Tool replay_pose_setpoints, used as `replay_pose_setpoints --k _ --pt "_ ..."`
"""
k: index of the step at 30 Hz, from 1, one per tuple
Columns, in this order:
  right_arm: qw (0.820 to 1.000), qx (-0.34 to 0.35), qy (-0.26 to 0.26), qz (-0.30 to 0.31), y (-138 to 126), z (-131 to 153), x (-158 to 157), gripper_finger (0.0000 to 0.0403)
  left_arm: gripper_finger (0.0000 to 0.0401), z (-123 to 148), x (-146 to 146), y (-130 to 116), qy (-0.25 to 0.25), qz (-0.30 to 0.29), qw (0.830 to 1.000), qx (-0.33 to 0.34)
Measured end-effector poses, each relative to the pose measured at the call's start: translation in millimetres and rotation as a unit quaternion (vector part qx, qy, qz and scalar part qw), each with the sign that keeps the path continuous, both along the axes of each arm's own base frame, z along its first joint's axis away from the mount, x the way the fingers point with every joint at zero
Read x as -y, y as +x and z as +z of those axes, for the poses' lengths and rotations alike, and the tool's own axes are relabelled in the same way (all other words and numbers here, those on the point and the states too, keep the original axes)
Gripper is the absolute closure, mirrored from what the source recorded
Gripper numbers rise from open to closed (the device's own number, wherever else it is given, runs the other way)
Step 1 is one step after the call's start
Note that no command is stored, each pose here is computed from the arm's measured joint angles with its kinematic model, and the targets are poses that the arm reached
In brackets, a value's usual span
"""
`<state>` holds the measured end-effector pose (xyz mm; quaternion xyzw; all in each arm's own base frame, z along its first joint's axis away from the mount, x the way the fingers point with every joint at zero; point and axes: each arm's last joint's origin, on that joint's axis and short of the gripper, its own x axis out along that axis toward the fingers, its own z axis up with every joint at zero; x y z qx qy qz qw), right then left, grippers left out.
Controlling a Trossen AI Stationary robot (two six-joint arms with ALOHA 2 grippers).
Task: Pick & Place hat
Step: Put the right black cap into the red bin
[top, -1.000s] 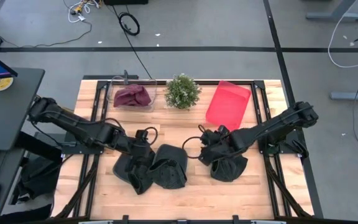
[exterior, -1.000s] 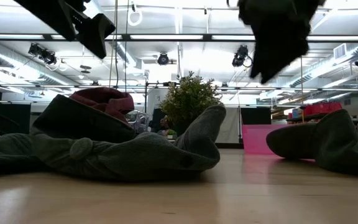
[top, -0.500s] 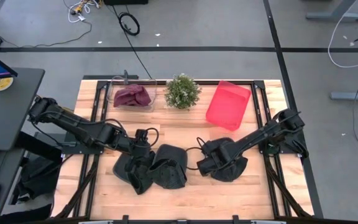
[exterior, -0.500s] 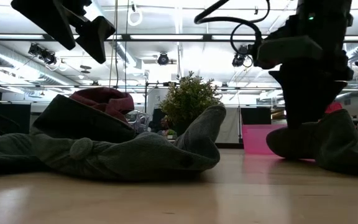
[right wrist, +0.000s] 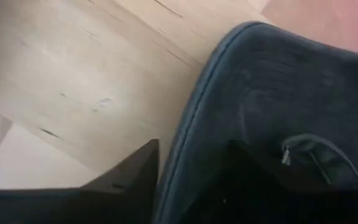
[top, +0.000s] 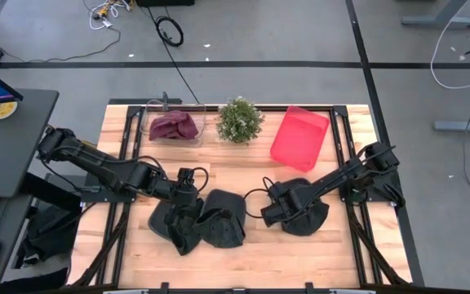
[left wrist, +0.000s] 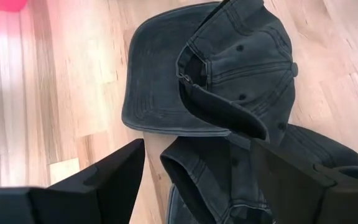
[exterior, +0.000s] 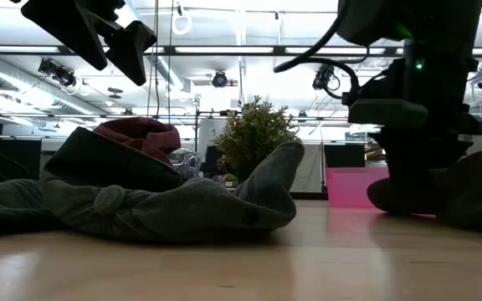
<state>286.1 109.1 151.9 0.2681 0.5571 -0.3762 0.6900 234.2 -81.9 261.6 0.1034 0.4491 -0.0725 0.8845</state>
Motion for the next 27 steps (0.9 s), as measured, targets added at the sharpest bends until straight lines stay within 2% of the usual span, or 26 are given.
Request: replay_pose_setpoints --k 2,5,6,11,15,21,27 --pt "1.000 -0.003 -0.001 -0.001 -0.5 1.3 -1.1 0.0262 0.0106 0.0 0.0 0.0 0.000 0.000 1.000 0.000" --pt "1.000 -0.007 0.001 0.016 1.0 6.2 -3.1 0.0362 0.0106 0.0 0.0 0.0 0.000 0.000 1.000 0.000" --pt "1.000 -0.010 0.001 0.023 1.7 8.6 -3.7 0.0380 0.0106 0.0 0.1 0.0 0.000 0.000 1.000 0.000" --pt "0.999 -0.042 0.003 0.028 3.3 31.8 -9.3 0.0395 0.0106 0.0 0.0 0.0 0.000 0.000 1.000 0.000" --pt "0.999 -0.038 0.003 0.039 2.8 63.3 -16.4 0.0398 0.0106 -0.1 0.0 -0.2 0.001 -0.001 1.000 -0.001" --pt "0.997 0.063 -0.027 0.048 -6.3 116.1 -17.8 0.0399 0.0106 -0.2 -0.1 -0.2 0.001 -0.001 1.000 -0.001" --pt "0.986 0.147 -0.063 0.044 -30.0 155.3 -10.2 0.0399 0.0106 -0.1 -0.1 -0.3 0.001 -0.001 1.000 -0.002"
